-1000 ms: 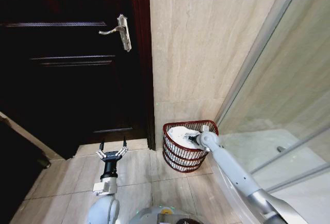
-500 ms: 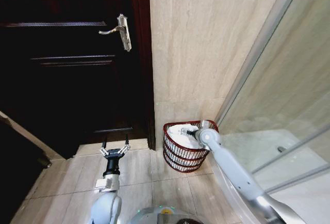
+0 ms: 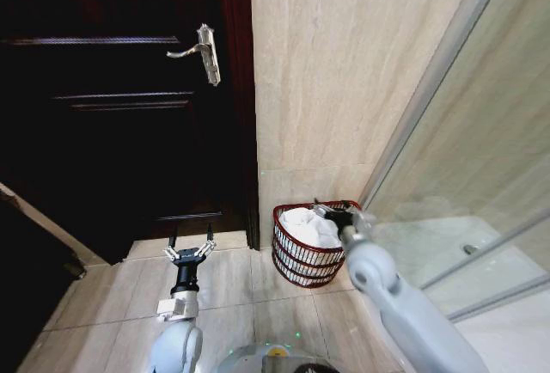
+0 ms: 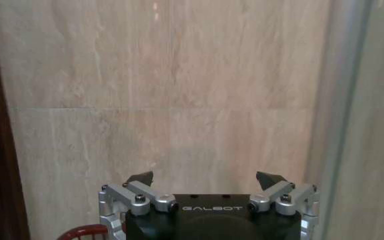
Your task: Discard the used towel into the hamper.
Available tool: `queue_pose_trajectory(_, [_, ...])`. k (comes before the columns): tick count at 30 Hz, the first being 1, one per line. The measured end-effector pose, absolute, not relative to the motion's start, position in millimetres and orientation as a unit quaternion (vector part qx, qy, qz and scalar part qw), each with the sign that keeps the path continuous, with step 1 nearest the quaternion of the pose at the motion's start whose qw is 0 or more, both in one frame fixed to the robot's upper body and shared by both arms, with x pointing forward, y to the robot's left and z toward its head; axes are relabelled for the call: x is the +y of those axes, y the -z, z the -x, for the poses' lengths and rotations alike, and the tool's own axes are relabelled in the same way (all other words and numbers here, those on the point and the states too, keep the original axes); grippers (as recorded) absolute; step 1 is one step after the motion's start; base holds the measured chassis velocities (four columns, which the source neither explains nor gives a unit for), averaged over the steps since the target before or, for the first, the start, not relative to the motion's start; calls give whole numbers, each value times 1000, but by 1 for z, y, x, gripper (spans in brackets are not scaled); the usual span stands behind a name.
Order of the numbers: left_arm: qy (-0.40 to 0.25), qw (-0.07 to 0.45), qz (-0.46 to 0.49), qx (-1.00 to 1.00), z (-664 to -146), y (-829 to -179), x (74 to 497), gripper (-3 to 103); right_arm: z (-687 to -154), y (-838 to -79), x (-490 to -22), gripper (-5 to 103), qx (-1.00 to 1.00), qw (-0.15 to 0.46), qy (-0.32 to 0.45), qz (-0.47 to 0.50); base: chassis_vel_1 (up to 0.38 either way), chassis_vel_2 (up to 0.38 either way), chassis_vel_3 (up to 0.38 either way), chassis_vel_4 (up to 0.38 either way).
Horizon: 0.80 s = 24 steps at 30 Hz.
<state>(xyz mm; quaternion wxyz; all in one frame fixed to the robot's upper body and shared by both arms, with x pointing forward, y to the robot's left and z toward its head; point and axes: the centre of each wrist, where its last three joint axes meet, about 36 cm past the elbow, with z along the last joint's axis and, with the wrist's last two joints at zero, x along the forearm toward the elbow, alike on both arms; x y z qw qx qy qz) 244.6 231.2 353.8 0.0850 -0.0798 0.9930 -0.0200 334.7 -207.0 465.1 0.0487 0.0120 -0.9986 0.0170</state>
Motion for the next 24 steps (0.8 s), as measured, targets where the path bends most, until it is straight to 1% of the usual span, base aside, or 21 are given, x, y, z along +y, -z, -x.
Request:
queue_pose_trajectory(3, [25,84,82,993,-243,-352,232,100,-309,-458,-203,100,-999,10,-35,-2,0,0,0,0])
queue_pose_trajectory(4, [25,84,82,993,-243,-352,232,100,-309,-458,-203,100,-999,10,-35,-2,0,0,0,0])
queue_pose_trajectory(7, [33,88,83,992,-245,-359,235,100,-286,-460,-195,100,-999,-26,-47,10,0,0,0,0])
queue_pose_trajectory(11, [32,86,78,993,-249,-367,238,100,-275,-448,-197,100,-996,-43,-73,38,0,0,0,0])
queue_pose_trajectory(13, [30,85,74,993,-250,-368,239,100,-273,-441,-202,100,-994,-46,-81,52,0,0,0,0])
queue_pose_trajectory(16, [28,80,55,995,-252,-373,245,100,-269,-431,-226,100,-990,-55,-105,78,0,0,0,0])
queue_pose_trajectory(17, [28,80,55,995,-252,-373,245,100,-269,-431,-226,100,-990,-55,-105,78,0,0,0,0])
queue_pose_trajectory(20, [31,70,31,997,-254,-380,259,100,-267,-434,-248,100,-990,-54,-117,60,0,0,0,0])
queue_pose_trajectory(24, [41,56,12,998,-260,-395,271,100,-267,-436,-260,100,-991,-49,-108,57,0,0,0,0])
